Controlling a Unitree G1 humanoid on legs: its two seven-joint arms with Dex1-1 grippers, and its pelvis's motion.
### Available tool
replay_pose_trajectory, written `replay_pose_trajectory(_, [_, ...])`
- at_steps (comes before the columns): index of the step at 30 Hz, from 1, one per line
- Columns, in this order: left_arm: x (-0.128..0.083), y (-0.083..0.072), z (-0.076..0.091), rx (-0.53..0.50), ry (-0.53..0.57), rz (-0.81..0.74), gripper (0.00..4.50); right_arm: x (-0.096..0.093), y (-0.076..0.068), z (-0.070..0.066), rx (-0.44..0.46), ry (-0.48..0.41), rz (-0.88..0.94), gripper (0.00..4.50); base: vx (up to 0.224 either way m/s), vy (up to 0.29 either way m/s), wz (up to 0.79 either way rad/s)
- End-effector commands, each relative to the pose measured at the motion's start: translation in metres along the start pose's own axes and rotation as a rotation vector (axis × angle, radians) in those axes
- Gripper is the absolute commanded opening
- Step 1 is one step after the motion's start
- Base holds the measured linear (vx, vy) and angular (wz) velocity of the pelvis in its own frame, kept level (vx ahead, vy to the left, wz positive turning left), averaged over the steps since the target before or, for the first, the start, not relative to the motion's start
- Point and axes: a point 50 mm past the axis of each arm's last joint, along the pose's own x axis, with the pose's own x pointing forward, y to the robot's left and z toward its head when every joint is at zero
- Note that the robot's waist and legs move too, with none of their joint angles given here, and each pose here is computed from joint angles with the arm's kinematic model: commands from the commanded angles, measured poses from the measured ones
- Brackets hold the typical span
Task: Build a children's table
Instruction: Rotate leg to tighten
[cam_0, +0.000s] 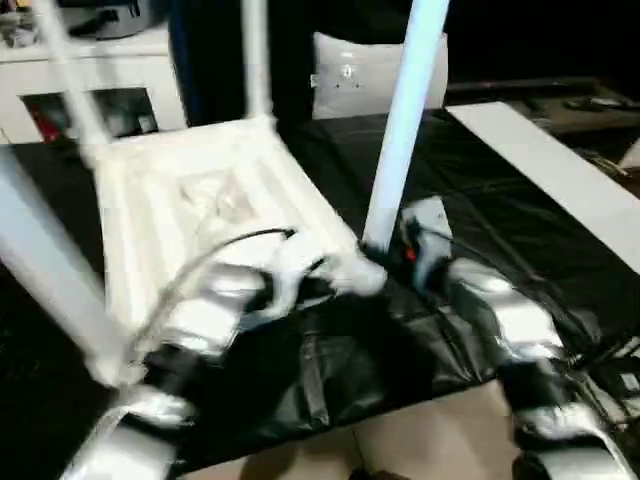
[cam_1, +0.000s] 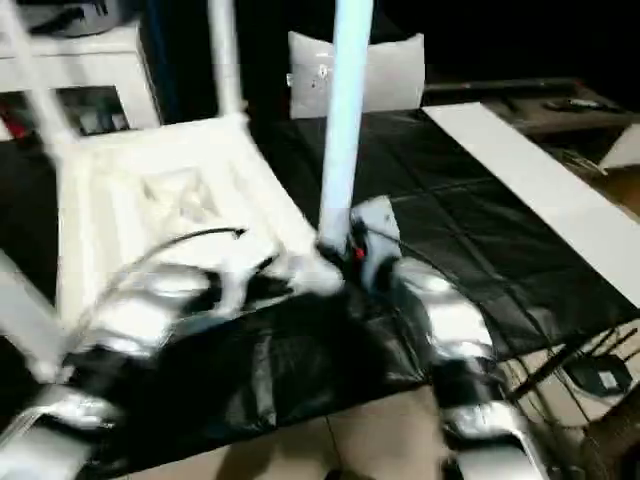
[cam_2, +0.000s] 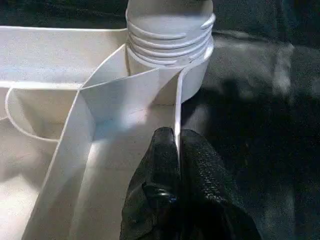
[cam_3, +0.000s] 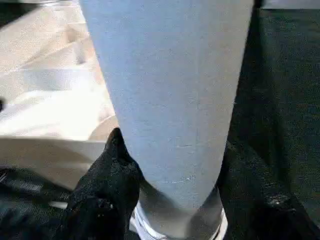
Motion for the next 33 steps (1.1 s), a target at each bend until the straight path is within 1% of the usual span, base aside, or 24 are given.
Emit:
replay_pose_trajectory(1, [0.008, -0.007, 0.035, 0.055, -0.131, -0.009, 0.0, 0.012, 0.026, 0.001, 0.007, -0.034, 0.115, 2.68, 0.0, 0.0, 0.0])
replay_pose_trajectory(3, [0.007, -0.007, 0.034, 0.068, -0.124, -0.012, 0.0, 0.01, 0.025, 0.003, -0.003, -0.051, 0.117, 2.73, 0.0, 0.0, 0.0])
replay_pose_trajectory(6, [0.003, -0.005, 0.031, 0.089, -0.111, -0.017, 0.0, 0.007, 0.024, 0.004, -0.009, -0.067, 0.132, 3.16, 0.0, 0.0, 0.0])
replay_pose_trajectory(8, [0.002, -0.004, 0.029, 0.095, -0.108, -0.022, 0.0, 0.005, 0.022, 0.004, -0.014, -0.074, 0.138, 3.23, 0.0, 0.0, 0.0])
replay_pose_trajectory(9, [0.0, -0.003, 0.028, 0.095, -0.104, -0.023, 0.0, 0.002, 0.021, 0.004, -0.019, -0.081, 0.15, 3.49, 0.0, 0.0, 0.0])
replay_pose_trajectory(12, [-0.005, -0.002, 0.023, 0.127, -0.098, -0.076, 0.0, -0.008, 0.011, 0.003, -0.052, -0.086, 0.185, 3.62, 0.0, 0.0, 0.0])
replay_pose_trajectory(13, [-0.006, -0.002, 0.022, 0.14, -0.095, -0.096, 0.0, -0.011, 0.009, 0.002, -0.059, -0.084, 0.197, 3.82, 0.0, 0.0, 0.0])
replay_pose_trajectory(14, [-0.007, -0.002, 0.021, 0.146, -0.093, -0.105, 0.0, -0.013, 0.008, 0.002, -0.062, -0.083, 0.204, 3.82, 0.0, 0.0, 0.0])
replay_pose_trajectory(15, [-0.009, -0.001, 0.018, 0.15, -0.084, -0.116, 0.0, -0.018, 0.003, 0.002, -0.078, -0.076, 0.231, 3.94, 0.0, 0.0, 0.0])
replay_pose_trajectory(16, [-0.009, -0.001, 0.018, 0.15, -0.084, -0.116, 0.0, -0.018, 0.003, 0.002, -0.078, -0.076, 0.231, 4.01, 0.0, 0.0, 0.0])
replay_pose_trajectory(18, [-0.014, 0.001, 0.01, 0.178, -0.062, -0.17, 0.0, -0.03, -0.005, 0.001, -0.127, -0.057, 0.287, 4.2, 0.0, 0.0, 0.0])
replay_pose_trajectory(19, [-0.018, 0.001, 0.006, 0.19, -0.048, -0.215, 0.0, -0.037, -0.009, 0.001, -0.154, -0.047, 0.333, 4.2, 0.0, 0.0, 0.0])
replay_pose_trajectory(21, [-0.021, 0.001, 0.003, 0.209, -0.038, -0.256, 0.0, -0.043, -0.011, 0.001, -0.169, -0.04, 0.372, 4.47, 0.0, 0.0, 0.0])
replay_pose_trajectory(25, [-0.032, -0.001, -0.003, 0.292, -0.006, -0.437, 0.0, -0.056, -0.016, 0.002, -0.216, 0.021, 0.5, 4.47, 0.0, 0.0, 0.0])
replay_pose_trajectory(30, [-0.038, -0.001, -0.006, 0.321, 0.026, -0.508, 0.0, -0.061, -0.015, 0.002, -0.231, 0.054, 0.585, 4.47, 0.0, 0.0, 0.0])
replay_pose_trajectory(31, [-0.04, -0.001, -0.008, 0.336, 0.045, -0.544, 0.0, -0.062, -0.013, 0.002, -0.234, 0.065, 0.635, 4.47, 0.0, 0.0, 0.0])
replay_pose_trajectory(33, [-0.042, -0.002, -0.009, 0.345, 0.056, -0.574, 0.0, -0.063, -0.012, 0.001, -0.23, 0.073, 0.67, 4.2, 0.0, 0.0, 0.0])
